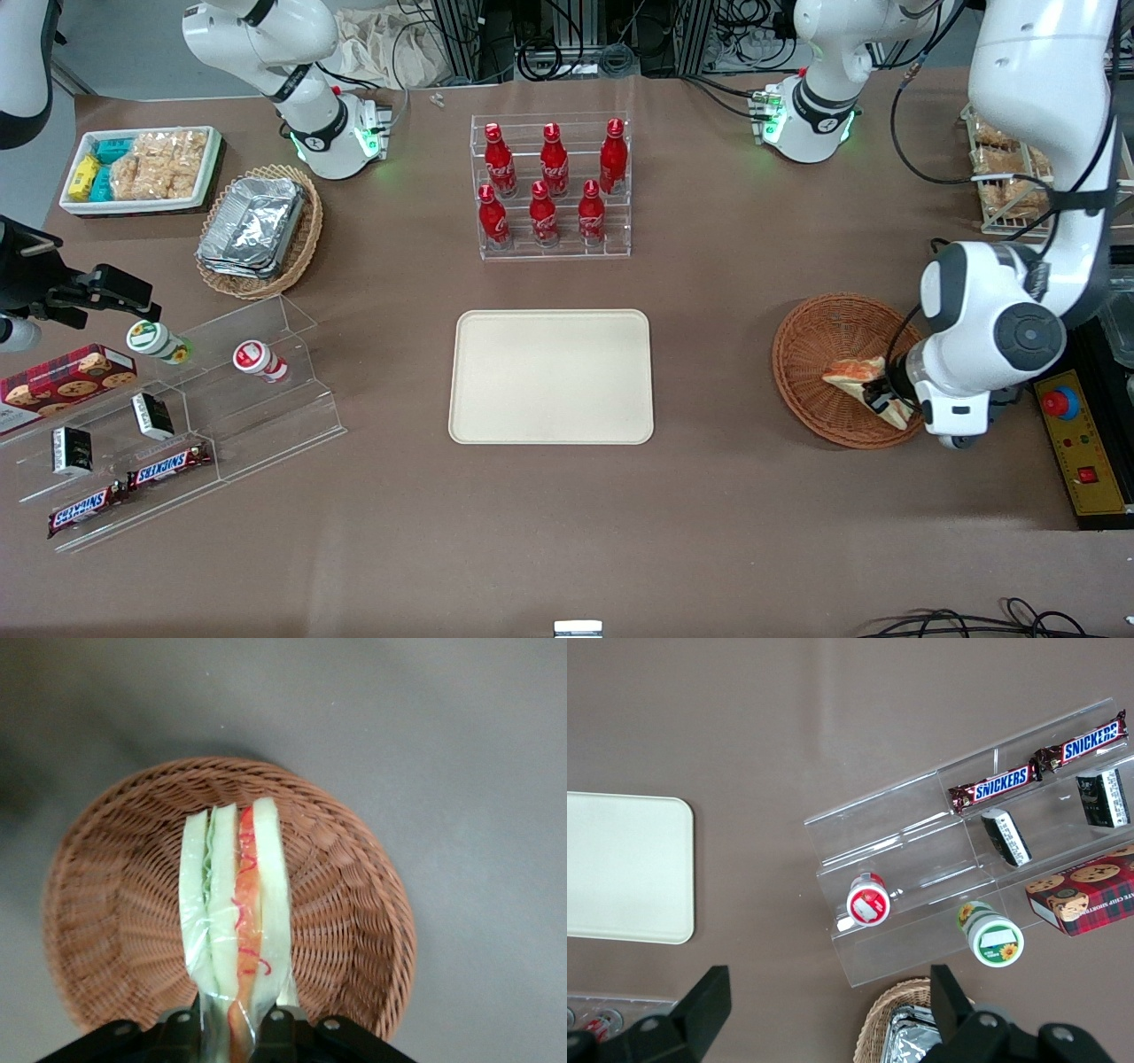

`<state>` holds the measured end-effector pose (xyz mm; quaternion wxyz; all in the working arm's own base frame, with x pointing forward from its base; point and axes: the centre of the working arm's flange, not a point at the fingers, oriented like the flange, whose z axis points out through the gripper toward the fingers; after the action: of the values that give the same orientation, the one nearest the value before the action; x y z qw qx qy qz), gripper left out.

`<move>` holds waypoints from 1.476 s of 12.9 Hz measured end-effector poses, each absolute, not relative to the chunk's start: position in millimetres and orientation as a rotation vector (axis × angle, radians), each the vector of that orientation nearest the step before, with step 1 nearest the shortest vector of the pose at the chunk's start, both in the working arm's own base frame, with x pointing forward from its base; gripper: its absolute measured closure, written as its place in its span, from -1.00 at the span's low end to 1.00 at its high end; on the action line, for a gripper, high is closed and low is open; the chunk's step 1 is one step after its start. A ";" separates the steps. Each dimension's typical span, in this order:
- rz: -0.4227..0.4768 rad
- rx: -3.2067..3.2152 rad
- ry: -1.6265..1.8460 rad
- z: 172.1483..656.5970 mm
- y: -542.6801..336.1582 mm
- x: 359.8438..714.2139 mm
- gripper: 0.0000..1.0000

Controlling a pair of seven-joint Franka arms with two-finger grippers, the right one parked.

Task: Place sandwich from basket to tray
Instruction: 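Close the left gripper on the sandwich and lift it, then carry the held sandwich over to the cream tray, then lower the sandwich onto the tray and open the left gripper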

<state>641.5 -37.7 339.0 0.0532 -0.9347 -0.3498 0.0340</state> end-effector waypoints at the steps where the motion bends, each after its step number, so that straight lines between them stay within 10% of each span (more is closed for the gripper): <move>1: 0.109 -2.843 -1.006 368.4 -49.1 647.1 0.65; 10: 0.100 -3.028 -0.574 500.0 -196.0 631.2 0.65; 19: 0.195 -3.222 -0.248 335.5 -371.8 614.9 0.65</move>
<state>614.9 -371.8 335.5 -0.0478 -0.9941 -0.0766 0.0601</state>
